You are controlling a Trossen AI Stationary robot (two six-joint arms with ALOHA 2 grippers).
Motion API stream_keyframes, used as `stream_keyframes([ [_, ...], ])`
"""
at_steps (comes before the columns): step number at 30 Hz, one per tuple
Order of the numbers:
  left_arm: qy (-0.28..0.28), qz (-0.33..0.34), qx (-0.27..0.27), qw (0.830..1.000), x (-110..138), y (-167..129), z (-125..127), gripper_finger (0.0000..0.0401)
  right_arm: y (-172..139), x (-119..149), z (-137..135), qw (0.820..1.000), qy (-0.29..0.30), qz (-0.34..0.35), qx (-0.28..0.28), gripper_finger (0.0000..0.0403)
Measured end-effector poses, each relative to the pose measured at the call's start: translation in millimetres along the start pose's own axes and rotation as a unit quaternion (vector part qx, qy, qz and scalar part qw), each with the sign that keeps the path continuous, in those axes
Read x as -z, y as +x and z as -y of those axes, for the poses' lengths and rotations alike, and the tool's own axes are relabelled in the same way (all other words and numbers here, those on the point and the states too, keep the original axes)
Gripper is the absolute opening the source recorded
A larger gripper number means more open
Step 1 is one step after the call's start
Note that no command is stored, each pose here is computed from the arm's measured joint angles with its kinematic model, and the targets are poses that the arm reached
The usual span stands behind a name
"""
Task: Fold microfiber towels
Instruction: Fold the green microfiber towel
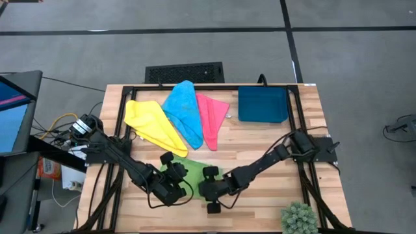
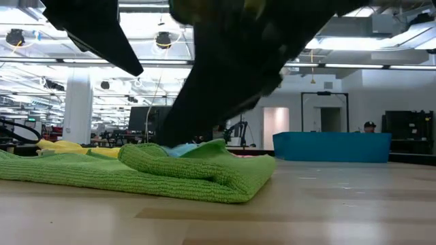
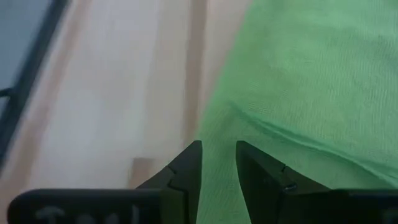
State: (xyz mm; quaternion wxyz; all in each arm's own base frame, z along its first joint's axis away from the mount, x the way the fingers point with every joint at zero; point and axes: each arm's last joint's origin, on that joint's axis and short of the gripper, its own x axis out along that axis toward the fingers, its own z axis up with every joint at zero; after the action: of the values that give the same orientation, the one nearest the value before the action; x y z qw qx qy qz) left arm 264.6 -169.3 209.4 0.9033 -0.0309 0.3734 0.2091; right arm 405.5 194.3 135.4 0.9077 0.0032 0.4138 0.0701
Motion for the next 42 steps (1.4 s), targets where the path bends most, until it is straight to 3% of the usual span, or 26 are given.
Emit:
stream_keyframes([
  [11,-0.009,0.001,0.0,1.0,-0.9,-0.9,-1.1,0.0,23.3,12.2,-2.6,0.999,0.001,-0.005,-0.033,0.0123],
  [18,-0.016,0.001,0.004,1.0,-3.4,-5.4,-4.1,0.0,8.9,1.3,-5.9,0.999,-0.011,0.015,-0.044,0.0123],
  [25,-0.038,-0.021,0.013,0.999,-1.1,-8.5,-5.5,0.0,0.0,-4.5,-1.5,0.999,-0.016,0.035,0.026,0.0123],
  [31,-0.055,-0.028,0.002,0.998,9.5,-17.2,-3.4,0.0,2.0,-7.9,6.4,0.999,-0.018,0.04,0.027,0.0123],
  [36,-0.096,-0.013,-0.027,0.995,21.1,-27.7,-3.5,0.0,8.8,-3.0,5.8,0.998,-0.039,0.033,0.029,0.0123],
  [42,-0.144,-0.009,-0.02,0.989,27.6,-35.0,0.5,0.0003,20.9,5.8,10.0,0.999,-0.038,0.017,0.036,0.0123],
])
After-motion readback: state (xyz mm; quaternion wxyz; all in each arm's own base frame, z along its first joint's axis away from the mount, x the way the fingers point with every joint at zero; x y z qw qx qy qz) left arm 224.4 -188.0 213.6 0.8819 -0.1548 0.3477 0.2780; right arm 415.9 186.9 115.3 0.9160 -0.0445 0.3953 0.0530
